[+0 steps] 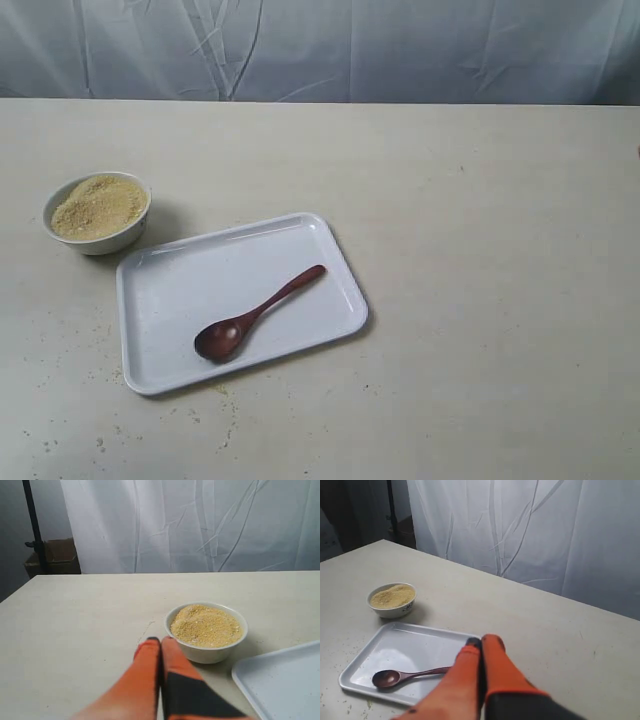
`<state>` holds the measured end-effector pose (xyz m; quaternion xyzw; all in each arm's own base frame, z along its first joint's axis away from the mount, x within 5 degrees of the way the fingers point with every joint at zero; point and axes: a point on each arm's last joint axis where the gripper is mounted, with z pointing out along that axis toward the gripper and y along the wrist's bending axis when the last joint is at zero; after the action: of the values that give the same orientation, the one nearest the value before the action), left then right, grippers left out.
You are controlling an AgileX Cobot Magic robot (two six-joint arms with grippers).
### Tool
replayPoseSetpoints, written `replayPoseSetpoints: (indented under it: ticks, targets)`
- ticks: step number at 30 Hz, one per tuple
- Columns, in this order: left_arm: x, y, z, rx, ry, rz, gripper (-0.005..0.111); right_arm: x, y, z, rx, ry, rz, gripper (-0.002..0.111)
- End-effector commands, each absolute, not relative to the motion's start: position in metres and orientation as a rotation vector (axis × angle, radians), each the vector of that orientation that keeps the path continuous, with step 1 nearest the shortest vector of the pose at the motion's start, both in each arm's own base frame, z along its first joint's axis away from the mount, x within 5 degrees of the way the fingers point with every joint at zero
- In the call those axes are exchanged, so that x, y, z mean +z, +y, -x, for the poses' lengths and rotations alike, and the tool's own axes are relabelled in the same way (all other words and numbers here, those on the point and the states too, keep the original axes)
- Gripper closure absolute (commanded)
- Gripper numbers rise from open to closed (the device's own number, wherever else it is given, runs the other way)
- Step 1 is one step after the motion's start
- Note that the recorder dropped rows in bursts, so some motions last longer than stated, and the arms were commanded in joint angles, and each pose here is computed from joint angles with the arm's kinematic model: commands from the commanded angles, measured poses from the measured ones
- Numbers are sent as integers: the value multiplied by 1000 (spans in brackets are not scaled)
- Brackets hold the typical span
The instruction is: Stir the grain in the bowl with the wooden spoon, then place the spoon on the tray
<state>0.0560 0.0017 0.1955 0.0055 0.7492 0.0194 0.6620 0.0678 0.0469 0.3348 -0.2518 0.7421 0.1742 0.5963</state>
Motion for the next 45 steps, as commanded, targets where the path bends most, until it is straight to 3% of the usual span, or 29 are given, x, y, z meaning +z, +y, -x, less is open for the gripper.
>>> replayPoseSetpoints:
  ticks: [1,10,14,22,32,37,45]
  targets:
    - [194,2,-56,45,1690,-12,106,334,32,-49,444,1702,548,108]
    - [194,2,-56,45,1690,-12,106,336,21,-36,456,1649,510,108]
    - [194,2,-56,45,1690,-12,106,337,16,-31,454,1660,340,108]
    - [194,2,-56,45,1690,-12,106,338,5,-30,222,1662,36,108]
    - [194,2,-56,45,1690,-12,106,338,4,-30,195,1657,4,108]
    - [194,2,-56,45,1690,-12,106,316,3,-26,186,1662,4,108]
    - [194,2,-56,45,1690,-12,106,246,5,-38,177,1744,6,108]
